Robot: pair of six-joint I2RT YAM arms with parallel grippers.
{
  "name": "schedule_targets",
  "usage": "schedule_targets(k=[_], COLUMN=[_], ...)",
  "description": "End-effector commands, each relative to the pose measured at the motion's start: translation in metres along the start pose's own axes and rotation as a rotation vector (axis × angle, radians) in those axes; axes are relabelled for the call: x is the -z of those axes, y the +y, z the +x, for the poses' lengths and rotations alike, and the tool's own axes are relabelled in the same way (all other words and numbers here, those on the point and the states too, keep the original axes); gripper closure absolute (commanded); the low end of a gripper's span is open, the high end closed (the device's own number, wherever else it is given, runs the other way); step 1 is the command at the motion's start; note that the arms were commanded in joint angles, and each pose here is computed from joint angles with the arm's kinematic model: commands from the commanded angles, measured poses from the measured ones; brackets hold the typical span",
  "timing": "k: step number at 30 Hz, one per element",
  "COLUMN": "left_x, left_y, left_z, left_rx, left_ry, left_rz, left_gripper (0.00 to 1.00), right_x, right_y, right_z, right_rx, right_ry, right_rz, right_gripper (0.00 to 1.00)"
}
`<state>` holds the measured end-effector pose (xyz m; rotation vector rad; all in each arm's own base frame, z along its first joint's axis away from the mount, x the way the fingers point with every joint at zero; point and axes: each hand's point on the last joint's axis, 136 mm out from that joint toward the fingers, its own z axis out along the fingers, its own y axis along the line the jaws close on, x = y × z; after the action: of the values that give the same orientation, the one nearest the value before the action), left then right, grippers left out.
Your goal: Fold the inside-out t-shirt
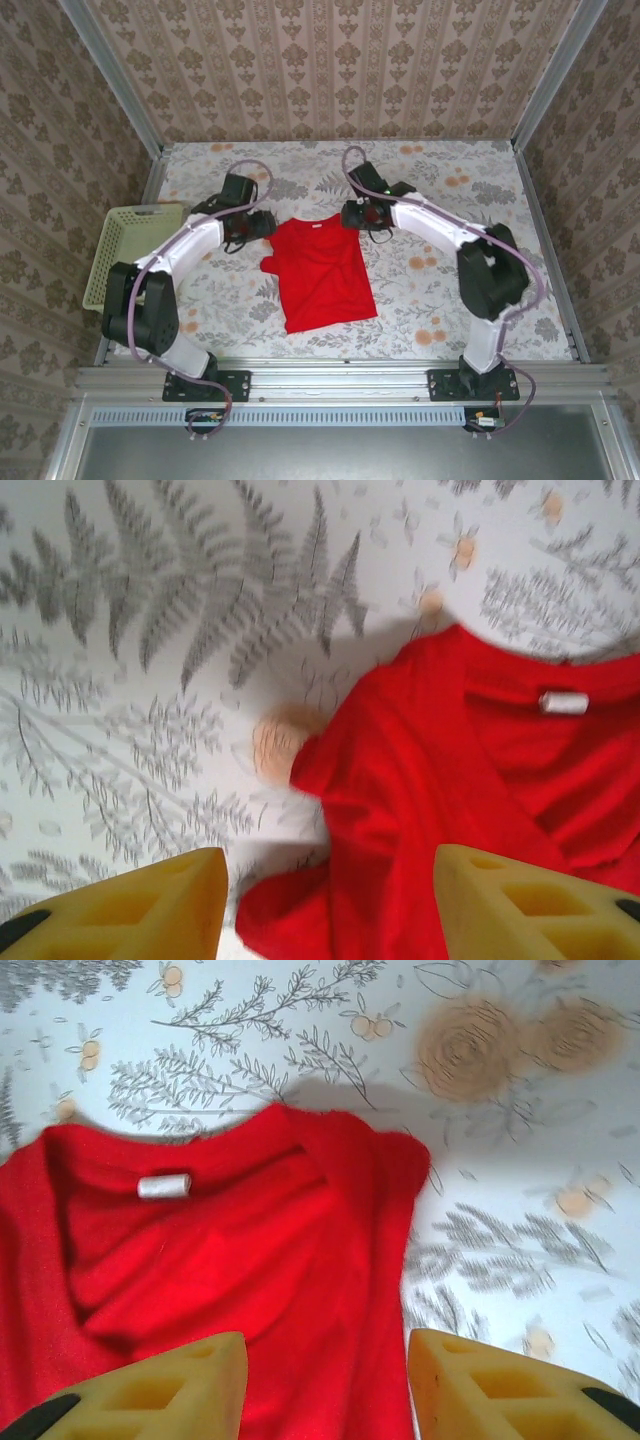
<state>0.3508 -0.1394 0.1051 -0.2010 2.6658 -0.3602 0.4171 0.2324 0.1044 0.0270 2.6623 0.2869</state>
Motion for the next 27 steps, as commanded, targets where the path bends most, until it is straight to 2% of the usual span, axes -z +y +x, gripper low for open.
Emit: schedule_targets(k=[1,8,13,16,21,22,23,27], left_x=[-0.007,-0.035,-0.051,-0.061,-0.059,-0.052,-0.044,-0.006], left_y=[0.003,-0.009,-0.025,-0.031,-0.043,-0.056,-0.062,-0.087], left_z=[0.03,0.056,0.062,0.059,0.047,0.05,0.046,0.034], left_rx=[0.072,0.097,0.104,0.108,0.096,0.062,0.049,-0.008], left_ry=[0.05,0.121,0.15,0.155,0.122,0.111,0.084,-0.024], left_rz=[0.003,0.038,0.094,0.116,0.165,0.198,0.223,0.332], left_gripper=[0.44,0.44,0.47,0.58,0.88,0.92,0.96,0.99], right_x=[-0.026,-0.055,-0.067,-0.072,-0.068,-0.065,-0.061,-0.044], right_y=[-0.017,-0.027,-0.028,-0.027,-0.023,-0.023,-0.022,-0.021], right_z=[0.016,0.008,0.014,0.016,0.01,0.007,0.004,-0.01], right_rx=[0.114,0.151,0.153,0.153,0.156,0.159,0.162,0.162], right_ry=[0.12,0.144,0.167,0.176,0.159,0.151,0.142,0.094], right_rz=[0.125,0.231,0.232,0.224,0.214,0.214,0.214,0.21], right_gripper=[0.55,0.57,0.57,0.61,0.71,0.74,0.76,0.82])
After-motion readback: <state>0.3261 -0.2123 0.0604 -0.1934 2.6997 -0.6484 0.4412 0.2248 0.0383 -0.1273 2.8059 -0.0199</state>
